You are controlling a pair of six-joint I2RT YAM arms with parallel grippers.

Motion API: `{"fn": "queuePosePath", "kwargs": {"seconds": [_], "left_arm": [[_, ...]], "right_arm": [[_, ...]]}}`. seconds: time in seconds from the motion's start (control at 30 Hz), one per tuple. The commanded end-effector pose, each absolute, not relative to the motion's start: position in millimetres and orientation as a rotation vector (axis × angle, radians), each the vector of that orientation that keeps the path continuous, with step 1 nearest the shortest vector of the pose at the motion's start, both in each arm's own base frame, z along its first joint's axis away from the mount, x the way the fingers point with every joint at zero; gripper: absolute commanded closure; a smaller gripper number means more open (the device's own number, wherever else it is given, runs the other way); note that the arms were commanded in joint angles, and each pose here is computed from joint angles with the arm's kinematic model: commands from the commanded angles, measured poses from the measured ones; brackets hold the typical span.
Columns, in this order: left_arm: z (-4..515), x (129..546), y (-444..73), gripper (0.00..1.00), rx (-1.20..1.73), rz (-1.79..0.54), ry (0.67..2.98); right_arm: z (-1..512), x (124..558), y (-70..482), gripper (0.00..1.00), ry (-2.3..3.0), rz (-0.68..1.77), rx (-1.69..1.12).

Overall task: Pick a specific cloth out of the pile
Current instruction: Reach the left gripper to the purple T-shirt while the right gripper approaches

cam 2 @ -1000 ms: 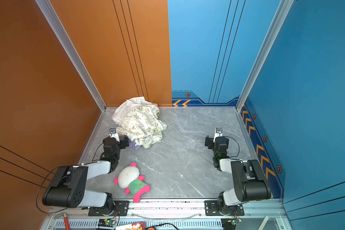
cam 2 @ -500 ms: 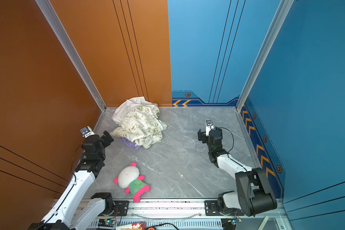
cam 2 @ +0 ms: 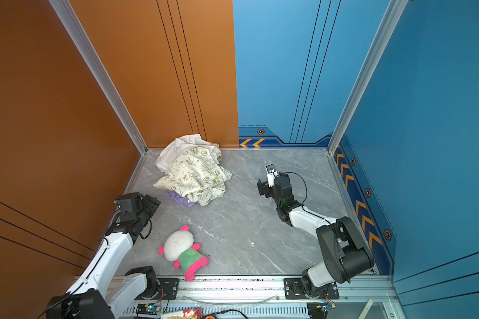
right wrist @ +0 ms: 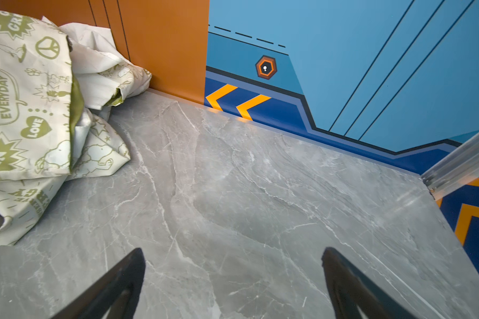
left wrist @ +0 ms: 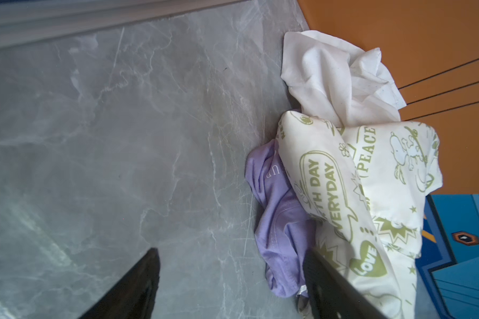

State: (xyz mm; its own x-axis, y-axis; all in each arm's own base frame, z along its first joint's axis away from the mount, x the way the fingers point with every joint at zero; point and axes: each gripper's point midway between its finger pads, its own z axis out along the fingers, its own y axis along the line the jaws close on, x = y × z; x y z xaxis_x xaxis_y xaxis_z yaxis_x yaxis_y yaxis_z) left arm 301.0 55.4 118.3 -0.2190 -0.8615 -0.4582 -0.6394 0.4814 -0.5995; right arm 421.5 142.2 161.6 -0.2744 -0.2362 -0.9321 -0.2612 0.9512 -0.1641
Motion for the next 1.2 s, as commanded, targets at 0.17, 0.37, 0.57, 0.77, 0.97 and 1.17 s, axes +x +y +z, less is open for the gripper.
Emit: {"fn": "queuePosePath", "kwargs": {"seconds": [0.17, 0.37, 0.57, 0.77, 0.97, 1.17], "left_arm": [[113, 339, 25, 0.37, -1.278, -0.726, 1.915], [98, 352, 21, 0.46, -1.335, -0.828, 1.93], [87, 368, 14, 0.56, -1.362, -0.916, 1.942], [79, 384, 3, 0.6, -1.349, -1.009, 1.969], [70, 398, -6, 0.68, -1.325, -1.084, 2.008], [58, 405, -15, 0.75, -1.328, -1.132, 2.028]], "right_arm": [[177, 418, 168, 0.0, 1.814, 0.094, -0.419], [172, 409, 178, 0.0, 1.825, 0.115, -0.449], [174, 406, 191, 0.0, 1.815, 0.132, -0.468], [171, 409, 200, 0.0, 1.826, 0.146, -0.474], [173, 412, 213, 0.0, 1.826, 0.158, -0.482], [169, 413, 225, 0.0, 1.829, 0.166, -0.499]]}}
